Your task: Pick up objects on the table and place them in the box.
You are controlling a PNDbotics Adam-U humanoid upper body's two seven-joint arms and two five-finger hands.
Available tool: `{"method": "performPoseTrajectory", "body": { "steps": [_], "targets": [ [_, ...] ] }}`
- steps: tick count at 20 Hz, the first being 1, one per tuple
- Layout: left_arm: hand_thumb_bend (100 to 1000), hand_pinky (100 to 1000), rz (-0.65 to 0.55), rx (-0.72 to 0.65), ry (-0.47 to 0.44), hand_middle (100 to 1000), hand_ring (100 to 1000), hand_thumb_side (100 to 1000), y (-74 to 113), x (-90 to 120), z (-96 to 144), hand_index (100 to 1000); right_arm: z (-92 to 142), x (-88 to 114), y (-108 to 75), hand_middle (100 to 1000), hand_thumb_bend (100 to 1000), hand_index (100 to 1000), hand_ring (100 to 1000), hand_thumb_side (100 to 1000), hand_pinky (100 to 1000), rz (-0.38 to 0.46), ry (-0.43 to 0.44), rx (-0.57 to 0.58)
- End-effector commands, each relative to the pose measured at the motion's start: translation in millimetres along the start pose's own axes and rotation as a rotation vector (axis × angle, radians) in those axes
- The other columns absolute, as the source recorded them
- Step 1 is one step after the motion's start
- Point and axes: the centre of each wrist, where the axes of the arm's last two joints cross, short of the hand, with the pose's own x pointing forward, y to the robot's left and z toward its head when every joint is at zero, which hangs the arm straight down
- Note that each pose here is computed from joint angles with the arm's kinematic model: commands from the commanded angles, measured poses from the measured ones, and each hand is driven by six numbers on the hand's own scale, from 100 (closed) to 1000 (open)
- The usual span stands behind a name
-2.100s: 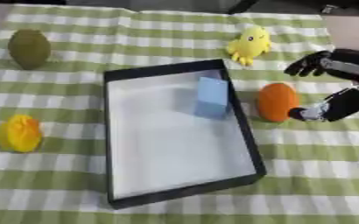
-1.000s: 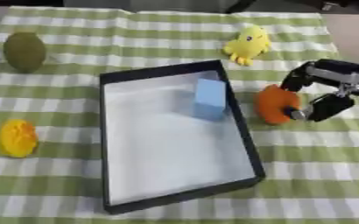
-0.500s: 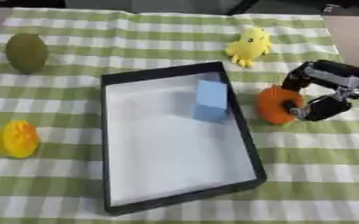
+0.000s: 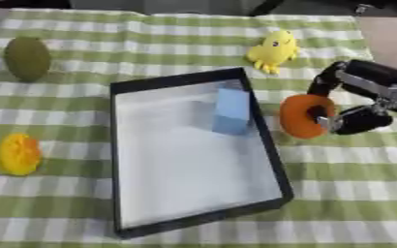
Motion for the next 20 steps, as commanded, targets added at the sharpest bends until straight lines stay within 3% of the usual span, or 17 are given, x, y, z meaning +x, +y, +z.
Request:
{"method": "performPoseTrajectory", "body": {
  "steps": [1,10,16,20],
  "targets": [
    [143,849,-0.027,-0.010,-0.027,807,854,765,4.8,7.9,-3.9,796,12.3,6.2,-28.1,498,100,622,641,100,774,0.087,-0.054,-0.075],
    [139,848,-0.043,-0.016,-0.022,807,854,763,7.5,6.9,-3.4,796,16.7,15.7,-69.2,481,100,622,638,100,777,0.150,-0.306,-0.225],
    [137,848,-0.050,-0.027,-0.025,808,855,760,7.4,7.6,-4.0,796,1.9,43.6,-81.4,487,104,624,635,100,775,0.179,-0.512,-0.147],
    [137,847,-0.053,-0.031,-0.023,808,855,760,7.8,7.5,-3.7,796,-13.2,71.0,-83.5,493,100,628,634,100,773,0.193,-0.596,-0.069]
  ]
}}
